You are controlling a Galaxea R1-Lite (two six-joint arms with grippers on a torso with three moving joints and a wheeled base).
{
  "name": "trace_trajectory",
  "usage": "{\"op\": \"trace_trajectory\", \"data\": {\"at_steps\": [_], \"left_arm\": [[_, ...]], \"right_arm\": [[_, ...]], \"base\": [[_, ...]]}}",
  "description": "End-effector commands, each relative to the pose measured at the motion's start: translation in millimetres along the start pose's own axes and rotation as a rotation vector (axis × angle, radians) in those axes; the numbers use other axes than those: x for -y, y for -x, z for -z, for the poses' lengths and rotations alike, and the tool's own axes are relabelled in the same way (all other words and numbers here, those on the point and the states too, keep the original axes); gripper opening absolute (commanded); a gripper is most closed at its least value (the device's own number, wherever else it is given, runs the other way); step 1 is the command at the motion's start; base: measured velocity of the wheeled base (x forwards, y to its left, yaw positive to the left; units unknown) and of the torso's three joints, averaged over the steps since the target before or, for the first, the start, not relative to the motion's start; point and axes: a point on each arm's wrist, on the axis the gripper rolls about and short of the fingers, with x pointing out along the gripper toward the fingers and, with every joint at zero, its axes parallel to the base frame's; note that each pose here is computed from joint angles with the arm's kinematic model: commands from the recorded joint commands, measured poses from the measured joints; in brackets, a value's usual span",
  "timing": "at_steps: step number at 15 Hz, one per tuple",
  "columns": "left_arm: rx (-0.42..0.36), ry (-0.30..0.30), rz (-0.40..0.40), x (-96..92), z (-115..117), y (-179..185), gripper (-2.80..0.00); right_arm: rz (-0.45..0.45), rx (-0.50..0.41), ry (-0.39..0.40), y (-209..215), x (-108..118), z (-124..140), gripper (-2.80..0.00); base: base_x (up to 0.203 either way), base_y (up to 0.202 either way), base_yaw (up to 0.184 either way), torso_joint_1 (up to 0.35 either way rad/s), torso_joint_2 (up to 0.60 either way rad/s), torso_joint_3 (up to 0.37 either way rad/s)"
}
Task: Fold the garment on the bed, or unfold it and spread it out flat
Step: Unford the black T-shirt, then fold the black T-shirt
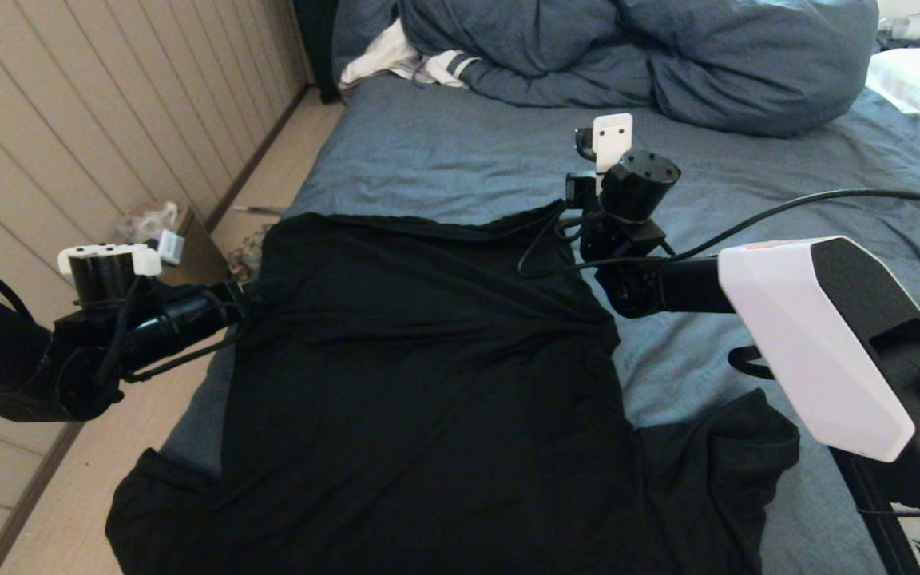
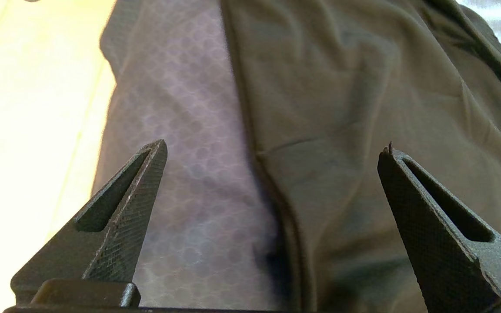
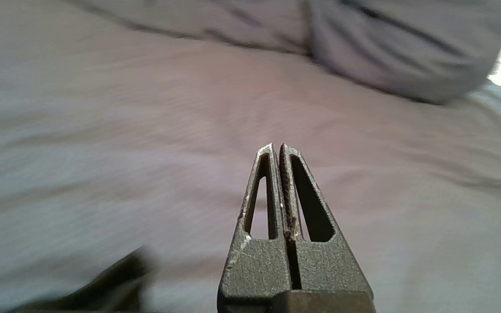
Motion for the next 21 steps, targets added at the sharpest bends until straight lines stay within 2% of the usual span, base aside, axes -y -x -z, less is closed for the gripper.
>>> {"op": "trace_trajectory", "data": {"at_steps": [1, 3, 6, 9, 11, 13, 15, 17, 19, 21], "left_arm": [[0.019, -0.004, 0.01, 3.7, -6, 4, 0.0], [0.038, -0.008, 0.016, 10.7, -17, 13, 0.0], [0.022, 0.002, -0.01, 25.0, -39, 33, 0.0], [0.089, -0.012, -0.02, 46.0, -75, 78, 0.0], [0.15, -0.032, -0.028, 63.3, -97, 126, 0.0], [0.195, -0.055, -0.037, 81.5, -109, 179, 0.0], [0.211, -0.089, -0.038, 100.1, -106, 230, 0.0], [0.186, -0.119, -0.051, 113.3, -89, 274, 0.0], [0.103, -0.137, -0.066, 116.5, -61, 303, 0.0], [-0.025, -0.113, -0.065, 112.8, -28, 319, 0.0]], "right_arm": [[0.046, 0.03, -0.021, -4, 16, -24, -2.8], [0.09, 0.029, -0.023, -7, 36, -48, -2.8], [0.098, -0.024, -0.036, -2, 59, -88, -2.8], [0.046, -0.194, -0.063, 21, 87, -130, -2.8], [0.006, -0.32, -0.106, 54, 112, -160, -2.8], [-0.053, -0.421, -0.147, 98, 137, -181, -2.8], [-0.119, -0.535, -0.15, 145, 159, -181, -2.8], [-0.167, -0.633, -0.125, 188, 178, -166, -2.8], [-0.188, -0.705, -0.089, 222, 198, -146, -2.8], [-0.2, -0.781, -0.028, 255, 216, -119, -2.8]], "base": [[0.0, 0.0, 0.0, 0.0, 0.0, 0.0], [0.0, 0.0, 0.0, 0.0, 0.0, 0.0], [0.0, 0.0, 0.0, 0.0, 0.0, 0.0], [0.0, 0.0, 0.0, 0.0, 0.0, 0.0], [0.0, 0.0, 0.0, 0.0, 0.0, 0.0], [0.0, 0.0, 0.0, 0.0, 0.0, 0.0], [0.0, 0.0, 0.0, 0.0, 0.0, 0.0], [0.0, 0.0, 0.0, 0.0, 0.0, 0.0], [0.0, 0.0, 0.0, 0.0, 0.0, 0.0], [0.0, 0.0, 0.0, -0.001, 0.0, 0.013]]}}
